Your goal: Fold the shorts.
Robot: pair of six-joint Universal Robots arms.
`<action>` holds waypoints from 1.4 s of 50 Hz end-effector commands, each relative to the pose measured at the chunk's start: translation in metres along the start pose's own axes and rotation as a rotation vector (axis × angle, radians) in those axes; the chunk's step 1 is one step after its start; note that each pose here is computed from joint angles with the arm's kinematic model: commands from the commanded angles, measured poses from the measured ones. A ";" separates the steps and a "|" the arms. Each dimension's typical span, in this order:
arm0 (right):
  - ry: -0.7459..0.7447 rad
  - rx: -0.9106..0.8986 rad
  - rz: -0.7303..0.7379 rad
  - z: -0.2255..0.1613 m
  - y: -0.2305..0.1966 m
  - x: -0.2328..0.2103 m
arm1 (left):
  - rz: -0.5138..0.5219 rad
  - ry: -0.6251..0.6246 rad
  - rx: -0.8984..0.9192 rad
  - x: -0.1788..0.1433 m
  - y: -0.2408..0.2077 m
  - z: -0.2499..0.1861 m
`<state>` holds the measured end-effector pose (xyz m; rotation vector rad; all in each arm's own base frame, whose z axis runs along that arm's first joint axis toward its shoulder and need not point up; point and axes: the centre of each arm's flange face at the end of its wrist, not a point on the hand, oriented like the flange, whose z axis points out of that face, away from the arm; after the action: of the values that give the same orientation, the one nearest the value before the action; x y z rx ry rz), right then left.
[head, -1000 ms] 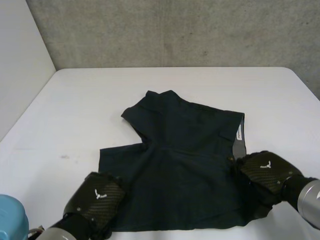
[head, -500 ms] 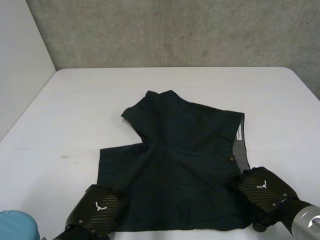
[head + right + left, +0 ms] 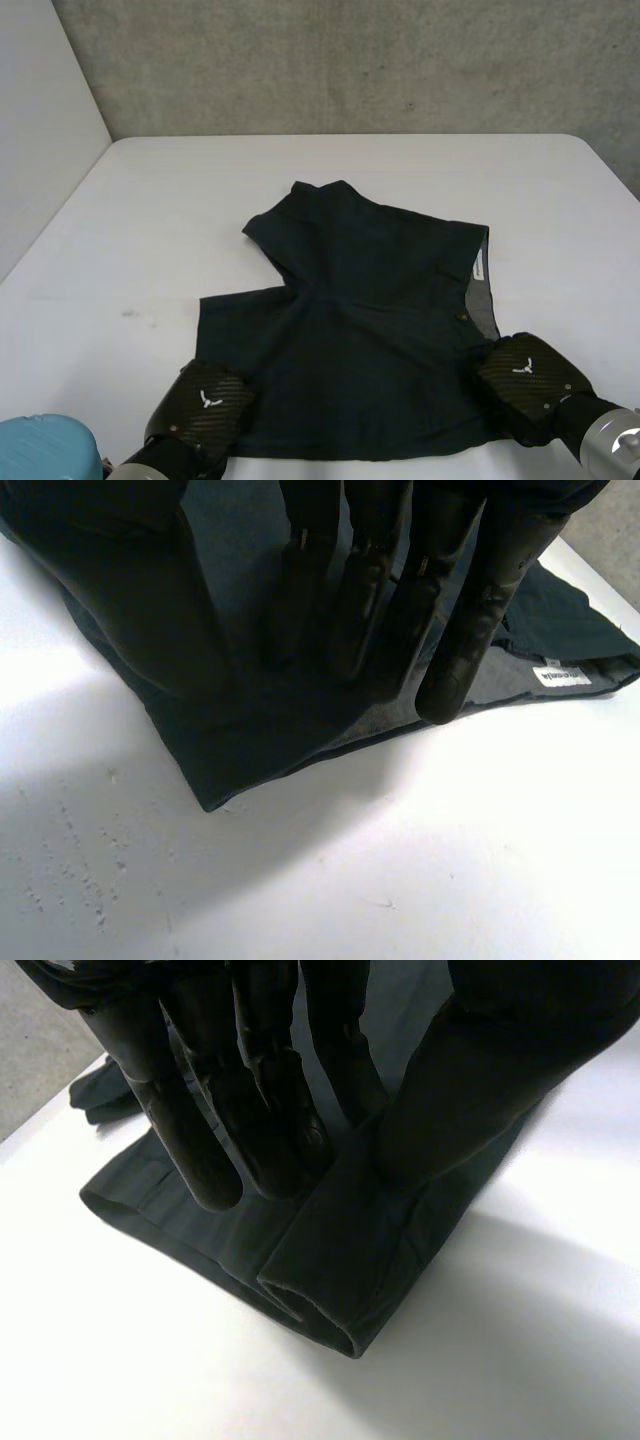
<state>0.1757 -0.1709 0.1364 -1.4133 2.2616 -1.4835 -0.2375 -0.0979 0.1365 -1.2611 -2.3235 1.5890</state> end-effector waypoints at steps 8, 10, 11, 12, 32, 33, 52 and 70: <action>-0.041 -0.033 0.039 -0.005 0.000 -0.003 | -0.018 -0.057 0.053 -0.016 -0.020 0.013; -0.038 -0.031 0.036 -0.004 0.000 -0.004 | -0.024 -0.067 0.056 -0.019 -0.021 0.015; -0.038 -0.031 0.035 -0.004 0.000 -0.004 | -0.029 -0.077 0.060 -0.022 -0.024 0.017; -0.037 -0.030 0.034 -0.004 0.000 -0.003 | -0.031 -0.081 0.061 -0.023 -0.024 0.018; -0.020 -0.007 0.032 0.007 0.007 -0.002 | -0.065 -0.119 0.096 -0.037 -0.037 0.026; -0.019 -0.008 0.034 0.007 0.007 -0.002 | -0.065 -0.118 0.097 -0.037 -0.037 0.026; -0.142 -0.140 0.064 -0.040 -0.037 0.009 | 0.013 0.008 -0.163 -0.025 -0.015 -0.009; -0.094 -0.133 0.026 -0.014 -0.051 0.046 | 0.050 -0.080 0.147 -0.034 -0.077 0.016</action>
<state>0.1621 -0.1672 0.2087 -1.5229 2.3547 -1.1741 -0.2312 -0.0944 0.1843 -1.3985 -2.3996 1.4529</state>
